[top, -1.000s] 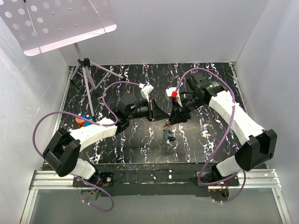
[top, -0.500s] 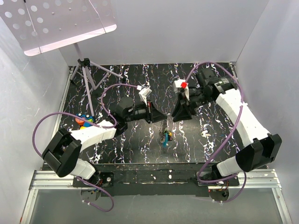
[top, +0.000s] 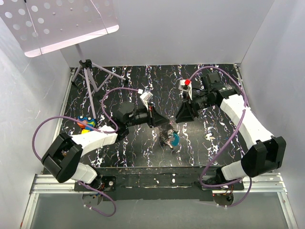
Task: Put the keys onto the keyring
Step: Adjust the keyring.
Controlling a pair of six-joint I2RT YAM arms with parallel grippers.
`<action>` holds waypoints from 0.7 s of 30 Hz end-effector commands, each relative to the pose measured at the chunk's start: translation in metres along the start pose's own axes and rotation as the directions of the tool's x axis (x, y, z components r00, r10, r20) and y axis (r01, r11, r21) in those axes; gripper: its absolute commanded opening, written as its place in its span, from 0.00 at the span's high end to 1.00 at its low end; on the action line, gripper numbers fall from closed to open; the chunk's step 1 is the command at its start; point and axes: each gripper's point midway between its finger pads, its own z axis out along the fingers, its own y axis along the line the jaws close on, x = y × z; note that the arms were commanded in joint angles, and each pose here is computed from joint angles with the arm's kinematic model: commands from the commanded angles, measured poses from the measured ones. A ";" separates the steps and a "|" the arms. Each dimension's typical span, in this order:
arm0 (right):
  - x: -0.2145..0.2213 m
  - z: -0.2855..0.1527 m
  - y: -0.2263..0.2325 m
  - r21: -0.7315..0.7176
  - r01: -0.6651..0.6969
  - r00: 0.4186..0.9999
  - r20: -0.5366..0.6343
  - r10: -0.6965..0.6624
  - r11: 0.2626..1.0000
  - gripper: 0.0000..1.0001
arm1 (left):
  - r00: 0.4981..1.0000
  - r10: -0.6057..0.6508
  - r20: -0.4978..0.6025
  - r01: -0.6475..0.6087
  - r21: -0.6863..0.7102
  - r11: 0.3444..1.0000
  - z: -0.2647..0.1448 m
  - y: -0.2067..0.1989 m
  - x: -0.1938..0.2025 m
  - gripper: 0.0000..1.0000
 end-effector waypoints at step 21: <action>-0.009 0.034 -0.015 -0.068 -0.023 0.998 -0.053 0.019 0.997 0.53 | 0.993 0.067 0.094 -0.069 0.024 0.997 -0.013 -0.022 -0.025 1.00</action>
